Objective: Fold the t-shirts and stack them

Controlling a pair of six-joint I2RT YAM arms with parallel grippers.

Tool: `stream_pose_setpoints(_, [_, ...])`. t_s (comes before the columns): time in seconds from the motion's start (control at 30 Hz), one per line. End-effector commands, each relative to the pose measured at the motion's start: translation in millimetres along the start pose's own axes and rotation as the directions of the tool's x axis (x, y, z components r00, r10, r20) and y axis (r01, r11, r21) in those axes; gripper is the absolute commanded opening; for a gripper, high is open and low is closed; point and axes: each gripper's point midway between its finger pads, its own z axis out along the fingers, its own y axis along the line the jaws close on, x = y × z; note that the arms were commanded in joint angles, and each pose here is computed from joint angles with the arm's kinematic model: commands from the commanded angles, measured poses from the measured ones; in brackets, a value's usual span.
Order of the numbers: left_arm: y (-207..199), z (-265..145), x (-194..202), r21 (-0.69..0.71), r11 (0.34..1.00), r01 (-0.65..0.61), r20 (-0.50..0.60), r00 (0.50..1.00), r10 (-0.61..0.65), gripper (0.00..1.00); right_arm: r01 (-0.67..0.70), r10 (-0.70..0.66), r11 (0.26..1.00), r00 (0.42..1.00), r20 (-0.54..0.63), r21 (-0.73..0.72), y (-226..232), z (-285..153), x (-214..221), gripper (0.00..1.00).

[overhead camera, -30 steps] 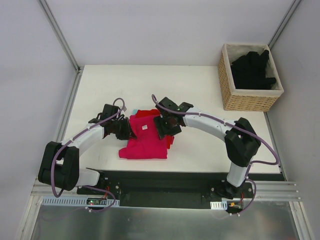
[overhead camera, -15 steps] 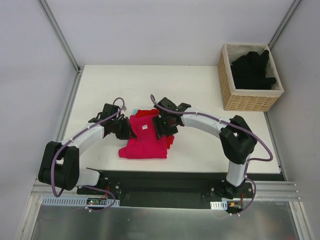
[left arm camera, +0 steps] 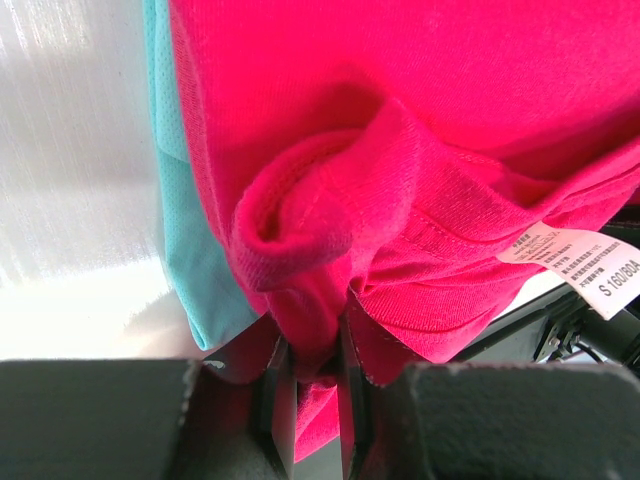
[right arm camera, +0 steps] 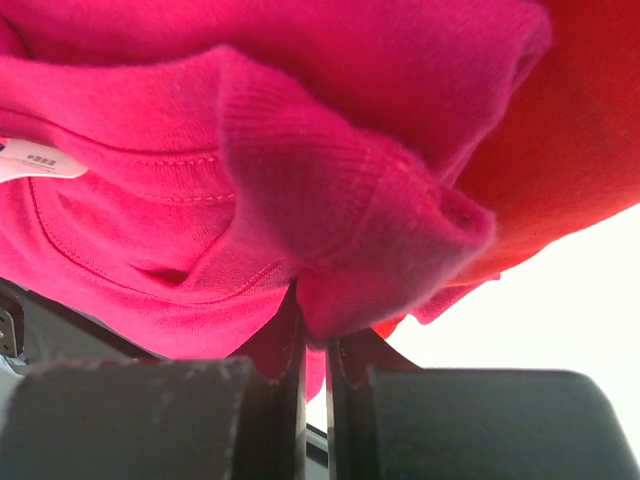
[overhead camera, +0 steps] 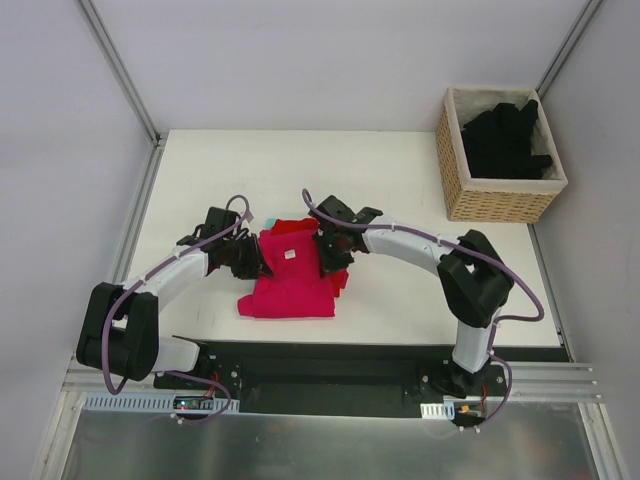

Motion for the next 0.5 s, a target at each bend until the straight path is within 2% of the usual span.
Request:
stream_pose_setpoints(0.0, [-15.4,-9.0,-13.9,0.047,0.998,-0.048,0.040,0.998,0.046,0.00,0.005,-0.003,0.999,0.998,0.055,-0.037,7.8,-14.9,-7.3,0.01])
stream_pose_setpoints(0.3, [-22.9,-21.3,-19.1,0.052,0.997,-0.065,0.075,0.995,0.061,0.00,0.012,-0.009,0.999,0.996,0.085,-0.040,9.2,-34.5,-6.5,0.01])
stream_pose_setpoints(0.47, [-48.2,-55.5,-31.6,0.079,0.991,-0.103,0.146,0.985,0.091,0.00,0.017,-0.012,0.999,0.992,0.124,-0.034,9.0,-53.9,-9.1,0.01])
